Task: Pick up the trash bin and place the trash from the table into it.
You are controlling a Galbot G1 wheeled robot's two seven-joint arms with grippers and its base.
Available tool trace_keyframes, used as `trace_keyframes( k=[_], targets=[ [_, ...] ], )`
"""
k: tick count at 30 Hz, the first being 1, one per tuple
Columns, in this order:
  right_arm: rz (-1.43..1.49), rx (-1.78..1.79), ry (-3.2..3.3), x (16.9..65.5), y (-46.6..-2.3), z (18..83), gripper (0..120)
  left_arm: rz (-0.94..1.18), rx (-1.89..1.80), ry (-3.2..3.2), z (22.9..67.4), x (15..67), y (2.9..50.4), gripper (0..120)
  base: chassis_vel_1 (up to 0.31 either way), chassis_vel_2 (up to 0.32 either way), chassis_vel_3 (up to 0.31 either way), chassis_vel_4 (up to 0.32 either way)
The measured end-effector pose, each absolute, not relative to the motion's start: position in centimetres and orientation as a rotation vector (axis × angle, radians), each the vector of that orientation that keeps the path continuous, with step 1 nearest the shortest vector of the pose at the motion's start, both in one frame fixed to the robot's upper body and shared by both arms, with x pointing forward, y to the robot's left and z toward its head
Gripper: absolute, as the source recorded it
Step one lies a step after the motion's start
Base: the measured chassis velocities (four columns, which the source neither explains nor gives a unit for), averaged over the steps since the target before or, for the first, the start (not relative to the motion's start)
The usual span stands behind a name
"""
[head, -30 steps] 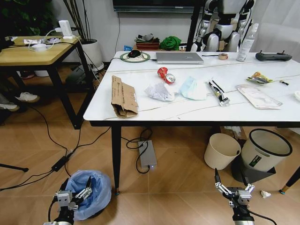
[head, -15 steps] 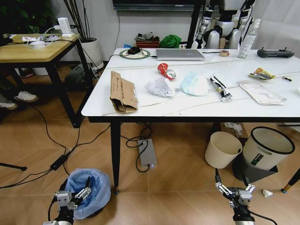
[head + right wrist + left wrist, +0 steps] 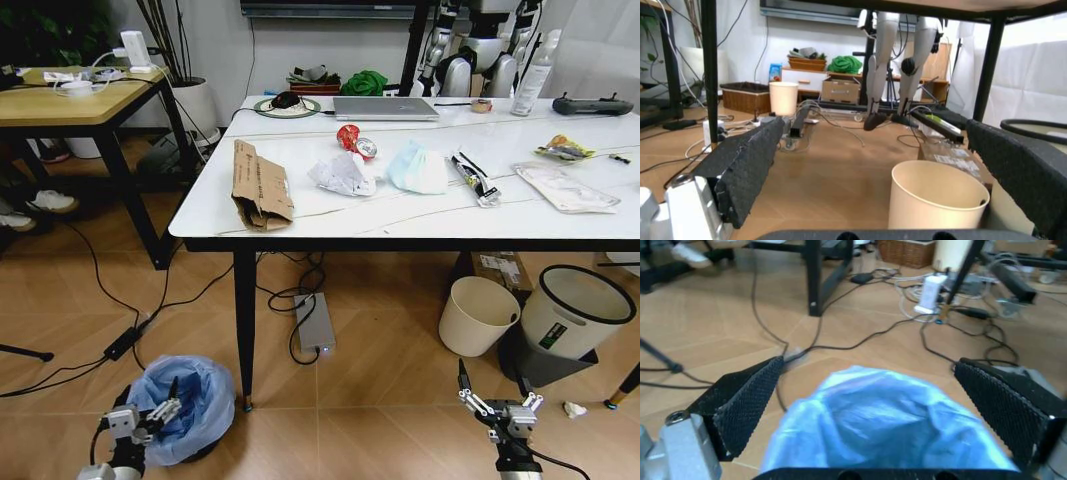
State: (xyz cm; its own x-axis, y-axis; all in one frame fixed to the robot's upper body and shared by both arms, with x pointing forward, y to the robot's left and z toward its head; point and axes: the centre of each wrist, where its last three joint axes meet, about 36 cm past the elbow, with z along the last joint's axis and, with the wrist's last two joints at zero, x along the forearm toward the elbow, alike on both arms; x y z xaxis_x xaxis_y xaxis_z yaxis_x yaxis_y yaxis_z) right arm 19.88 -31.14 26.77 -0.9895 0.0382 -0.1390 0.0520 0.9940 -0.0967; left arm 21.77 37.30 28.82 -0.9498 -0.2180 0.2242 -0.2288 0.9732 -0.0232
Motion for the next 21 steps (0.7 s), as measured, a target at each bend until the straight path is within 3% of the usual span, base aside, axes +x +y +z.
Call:
trace_keyframes(
  k=[21],
  targets=[
    [-0.130, 0.090, 2.998, 19.8, -31.2, 25.8, 100, 0.099, 0.474, -2.680, 26.0, 23.0, 42.1, 100, 0.000, 0.000, 0.000, 0.000]
  ],
)
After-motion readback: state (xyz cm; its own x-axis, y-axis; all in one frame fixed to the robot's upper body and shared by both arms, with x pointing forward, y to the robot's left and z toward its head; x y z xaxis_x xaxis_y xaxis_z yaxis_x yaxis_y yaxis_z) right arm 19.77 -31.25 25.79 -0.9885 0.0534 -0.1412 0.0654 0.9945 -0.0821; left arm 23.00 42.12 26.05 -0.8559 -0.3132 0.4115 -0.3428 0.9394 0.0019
